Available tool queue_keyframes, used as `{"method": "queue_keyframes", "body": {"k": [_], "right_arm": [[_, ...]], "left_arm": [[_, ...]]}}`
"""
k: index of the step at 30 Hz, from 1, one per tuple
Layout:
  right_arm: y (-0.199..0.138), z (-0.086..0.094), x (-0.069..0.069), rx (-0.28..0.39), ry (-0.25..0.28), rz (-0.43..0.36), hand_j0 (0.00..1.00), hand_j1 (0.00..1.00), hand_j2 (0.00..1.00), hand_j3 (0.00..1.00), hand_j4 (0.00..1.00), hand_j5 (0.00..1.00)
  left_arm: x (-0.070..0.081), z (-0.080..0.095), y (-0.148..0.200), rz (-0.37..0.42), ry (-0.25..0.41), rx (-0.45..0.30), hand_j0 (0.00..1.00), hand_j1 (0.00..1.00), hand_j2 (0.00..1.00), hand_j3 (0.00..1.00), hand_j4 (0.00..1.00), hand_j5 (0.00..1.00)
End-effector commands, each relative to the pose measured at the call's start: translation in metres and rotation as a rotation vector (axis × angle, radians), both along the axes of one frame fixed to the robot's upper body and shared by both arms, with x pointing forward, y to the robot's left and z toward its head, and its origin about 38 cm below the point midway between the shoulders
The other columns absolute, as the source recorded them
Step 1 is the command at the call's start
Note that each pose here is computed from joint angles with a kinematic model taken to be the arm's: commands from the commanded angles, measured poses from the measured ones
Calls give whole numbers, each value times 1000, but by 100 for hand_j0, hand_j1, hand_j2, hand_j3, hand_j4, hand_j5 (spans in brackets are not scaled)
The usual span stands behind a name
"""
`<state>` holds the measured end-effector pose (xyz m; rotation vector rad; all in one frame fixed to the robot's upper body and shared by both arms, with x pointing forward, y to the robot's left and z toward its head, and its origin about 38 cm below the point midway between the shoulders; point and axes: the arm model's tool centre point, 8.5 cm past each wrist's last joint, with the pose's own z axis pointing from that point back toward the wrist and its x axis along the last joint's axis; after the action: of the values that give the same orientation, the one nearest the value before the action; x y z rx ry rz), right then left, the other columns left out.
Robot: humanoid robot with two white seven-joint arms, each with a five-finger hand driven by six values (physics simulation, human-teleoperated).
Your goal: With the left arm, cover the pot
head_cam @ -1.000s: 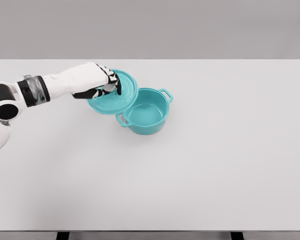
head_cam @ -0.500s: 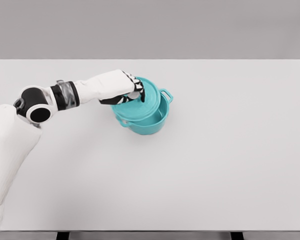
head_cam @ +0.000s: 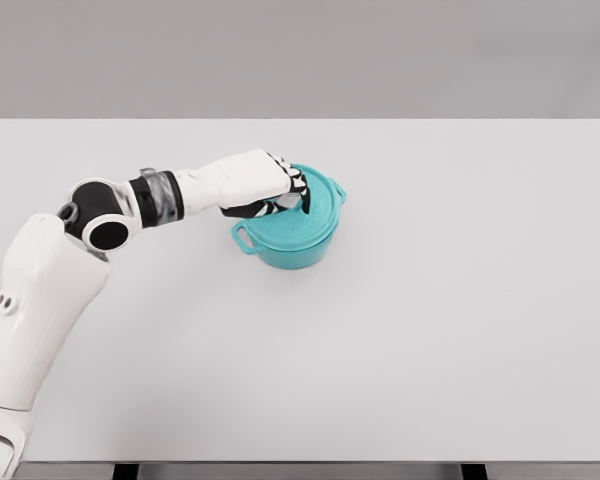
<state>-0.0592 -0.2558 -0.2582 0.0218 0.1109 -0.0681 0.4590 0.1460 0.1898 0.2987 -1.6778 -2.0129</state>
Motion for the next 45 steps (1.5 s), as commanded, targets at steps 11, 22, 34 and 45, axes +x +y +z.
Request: {"method": "queue_keyframes", "body": {"k": [11,22,34,45], "right_arm": [[0,0,0,0,0,1,100,100,100,100,100,100],[0,0,0,0,0,1,100,100,100,100,100,100],[0,0,0,0,0,1,100,100,100,100,100,100],[0,0,0,0,0,1,100,100,100,100,100,100]], "left_arm": [[3,-6,3,14,24,-4,55,55,55,55,55,55],[3,-6,1,10,23,-4,65,65,65,65,65,65],[3,-6,0,9,25,-6,65,65,65,65,65,65],[5,-13,2,19,47,-2,66,66,66,66,66,66]]}}
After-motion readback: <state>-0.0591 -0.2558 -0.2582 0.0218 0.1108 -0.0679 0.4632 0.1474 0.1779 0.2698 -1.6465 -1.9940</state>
